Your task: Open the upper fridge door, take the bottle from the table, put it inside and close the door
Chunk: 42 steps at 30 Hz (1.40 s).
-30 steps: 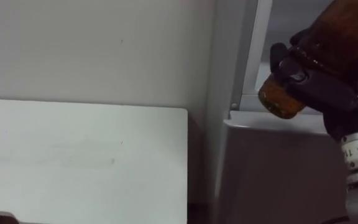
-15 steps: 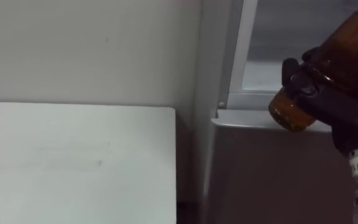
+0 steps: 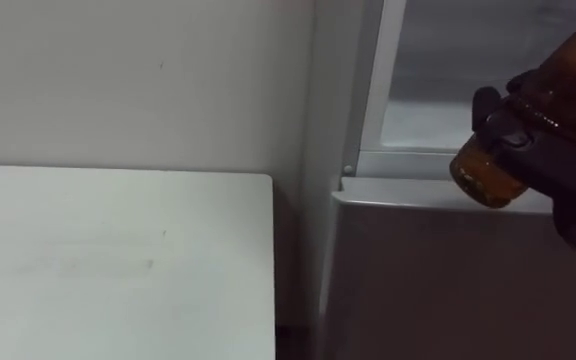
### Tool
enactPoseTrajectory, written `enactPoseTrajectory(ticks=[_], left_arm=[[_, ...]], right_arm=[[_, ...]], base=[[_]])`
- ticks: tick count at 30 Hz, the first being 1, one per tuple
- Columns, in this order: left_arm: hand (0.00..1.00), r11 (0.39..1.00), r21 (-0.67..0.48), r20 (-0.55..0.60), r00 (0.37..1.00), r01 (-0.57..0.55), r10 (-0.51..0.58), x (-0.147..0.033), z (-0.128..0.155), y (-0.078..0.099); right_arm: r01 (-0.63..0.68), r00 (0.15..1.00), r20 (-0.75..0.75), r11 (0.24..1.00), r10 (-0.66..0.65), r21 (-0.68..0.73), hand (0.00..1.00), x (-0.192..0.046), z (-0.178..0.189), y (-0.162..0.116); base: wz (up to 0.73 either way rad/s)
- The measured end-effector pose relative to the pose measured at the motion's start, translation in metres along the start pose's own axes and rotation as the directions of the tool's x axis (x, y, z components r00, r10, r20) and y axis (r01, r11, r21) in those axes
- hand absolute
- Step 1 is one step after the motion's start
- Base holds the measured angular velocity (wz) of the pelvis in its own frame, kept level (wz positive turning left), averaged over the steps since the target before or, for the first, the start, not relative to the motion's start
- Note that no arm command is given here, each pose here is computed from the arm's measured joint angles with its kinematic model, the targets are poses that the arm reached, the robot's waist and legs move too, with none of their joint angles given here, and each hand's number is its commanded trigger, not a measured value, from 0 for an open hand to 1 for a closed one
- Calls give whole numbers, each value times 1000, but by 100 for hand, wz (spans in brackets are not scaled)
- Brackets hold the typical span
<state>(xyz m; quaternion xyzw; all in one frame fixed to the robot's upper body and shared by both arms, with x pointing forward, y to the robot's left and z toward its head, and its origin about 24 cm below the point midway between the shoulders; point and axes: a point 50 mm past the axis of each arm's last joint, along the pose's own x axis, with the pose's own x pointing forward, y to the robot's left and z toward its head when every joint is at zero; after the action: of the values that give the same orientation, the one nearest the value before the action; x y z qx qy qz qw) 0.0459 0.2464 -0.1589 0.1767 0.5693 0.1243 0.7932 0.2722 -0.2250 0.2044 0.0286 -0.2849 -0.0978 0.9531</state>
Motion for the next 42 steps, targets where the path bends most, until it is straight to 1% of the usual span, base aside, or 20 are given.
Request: enactPoseTrajectory(ticks=[3, 12, 17, 23, 26, 29, 30, 33, 39, 42], left_arm=[[0, 1000, 9, 7, 1000, 0, 0, 0, 1, 0], [0, 1000, 11, -2, 1000, -1, 1, -1, -3, 1], [0, 1000, 20, -40, 999, -1, 2, -2, -14, 2], [0, 1000, 31, -73, 997, -3, 5, -5, -25, 3], [0, 997, 79, -82, 997, 1, 5, -6, -28, 3], [0, 991, 131, -69, 998, 0, 10, -5, -26, 4], [0, 991, 132, -68, 998, -2, 11, -5, -25, 4], [0, 991, 131, -63, 998, -10, 19, -4, -23, 7], [0, 989, 146, -110, 993, -15, 31, -6, -32, 9], [0, 989, 146, -123, 992, -18, 36, -9, -39, 10]], right_arm=[[12, 1000, -1, 1000, -12, 25, 100, 1, 2, -5], [26, 1000, -5, 999, -26, 23, 100, 5, 5, -11], [56, 998, -29, 998, -55, 19, 100, 13, -2, -14], [117, 991, -59, 993, -117, 7, 100, 14, -10, -19], [116, 991, -67, 993, -115, 10, 100, 16, -11, -18], [118, 989, -88, 993, -118, 0, 100, 17, -17, -19], [118, 988, -95, 993, -118, -4, 100, 19, -19, -18], [124, 982, -135, 991, -131, -58, 100, 25, -28, -26], [170, 973, -156, 985, -170, -19, 100, 42, -31, -27], [225, 959, -173, 974, -223, -8, 100, 52, -34, -29]], base=[[0], [0], [0], [1], [1], [3], [7], [3], [1], [9]])
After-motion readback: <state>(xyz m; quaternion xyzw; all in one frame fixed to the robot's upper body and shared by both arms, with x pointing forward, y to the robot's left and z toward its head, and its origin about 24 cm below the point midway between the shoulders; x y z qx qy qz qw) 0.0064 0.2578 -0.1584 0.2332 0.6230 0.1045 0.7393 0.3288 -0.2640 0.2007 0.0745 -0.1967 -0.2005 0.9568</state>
